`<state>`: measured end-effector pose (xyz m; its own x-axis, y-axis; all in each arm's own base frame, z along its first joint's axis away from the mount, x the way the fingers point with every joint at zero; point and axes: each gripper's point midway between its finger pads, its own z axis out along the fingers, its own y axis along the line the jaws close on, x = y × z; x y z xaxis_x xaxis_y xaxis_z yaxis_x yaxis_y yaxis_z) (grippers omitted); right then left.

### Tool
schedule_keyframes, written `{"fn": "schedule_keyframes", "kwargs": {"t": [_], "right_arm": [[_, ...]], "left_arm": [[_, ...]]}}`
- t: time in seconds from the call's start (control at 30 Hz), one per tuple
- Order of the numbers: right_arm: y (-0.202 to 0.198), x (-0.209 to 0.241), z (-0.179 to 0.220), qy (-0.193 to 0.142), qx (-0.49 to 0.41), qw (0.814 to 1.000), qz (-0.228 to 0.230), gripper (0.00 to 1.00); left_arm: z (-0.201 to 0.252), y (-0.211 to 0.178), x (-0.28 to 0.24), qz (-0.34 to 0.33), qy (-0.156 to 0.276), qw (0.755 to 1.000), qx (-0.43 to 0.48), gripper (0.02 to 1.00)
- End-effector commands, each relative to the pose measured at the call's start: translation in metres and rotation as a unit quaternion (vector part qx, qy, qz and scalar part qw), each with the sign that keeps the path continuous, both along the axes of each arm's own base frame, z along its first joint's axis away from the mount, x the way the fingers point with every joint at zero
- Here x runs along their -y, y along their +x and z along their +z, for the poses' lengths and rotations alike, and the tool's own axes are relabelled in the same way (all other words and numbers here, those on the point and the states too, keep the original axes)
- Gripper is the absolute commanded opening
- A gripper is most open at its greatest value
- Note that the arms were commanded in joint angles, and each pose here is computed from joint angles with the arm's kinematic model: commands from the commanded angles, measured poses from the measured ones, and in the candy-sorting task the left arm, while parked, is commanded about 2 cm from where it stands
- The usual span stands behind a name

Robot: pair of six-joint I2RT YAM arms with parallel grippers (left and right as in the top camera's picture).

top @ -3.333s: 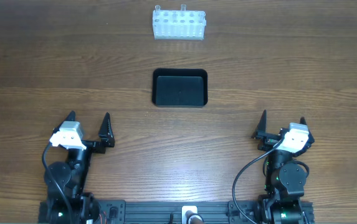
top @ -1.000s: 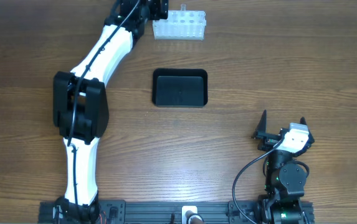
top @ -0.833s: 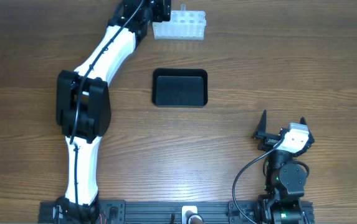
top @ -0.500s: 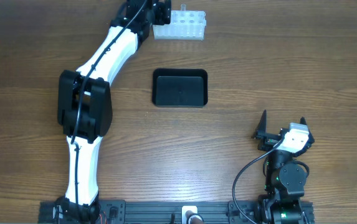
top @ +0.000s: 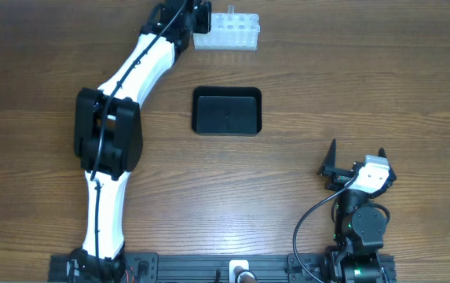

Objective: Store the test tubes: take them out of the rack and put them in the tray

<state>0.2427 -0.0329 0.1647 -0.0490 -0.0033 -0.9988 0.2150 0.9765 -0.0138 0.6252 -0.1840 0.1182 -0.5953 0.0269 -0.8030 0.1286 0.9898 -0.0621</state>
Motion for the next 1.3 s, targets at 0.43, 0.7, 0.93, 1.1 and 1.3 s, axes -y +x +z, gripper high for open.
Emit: {"fn": "schedule_keyframes", "kwargs": {"t": [0.43, 0.7, 0.93, 1.1, 1.3], "right_arm": [[0.000, 0.001, -0.001, 0.002, 0.002, 1.000, -0.003, 0.993], [0.000, 0.001, -0.001, 0.002, 0.002, 1.000, -0.003, 0.993], [0.000, 0.001, -0.001, 0.002, 0.002, 1.000, -0.003, 0.991], [0.000, 0.001, -0.001, 0.002, 0.002, 1.000, -0.003, 0.993], [0.000, 0.001, -0.001, 0.002, 0.002, 1.000, -0.003, 0.991]], "left_arm": [[-0.001, 0.004, 0.014, -0.005, -0.002, 1.000, 0.011, 0.395], [-0.003, 0.002, 0.014, -0.006, 0.000, 1.000, 0.006, 0.279], [-0.004, 0.002, 0.013, -0.005, 0.001, 1.000, 0.004, 0.205], [-0.004, 0.002, 0.013, -0.005, 0.001, 1.000, 0.003, 0.169], [-0.004, 0.002, 0.013, -0.005, 0.001, 1.000, 0.004, 0.150]]}}
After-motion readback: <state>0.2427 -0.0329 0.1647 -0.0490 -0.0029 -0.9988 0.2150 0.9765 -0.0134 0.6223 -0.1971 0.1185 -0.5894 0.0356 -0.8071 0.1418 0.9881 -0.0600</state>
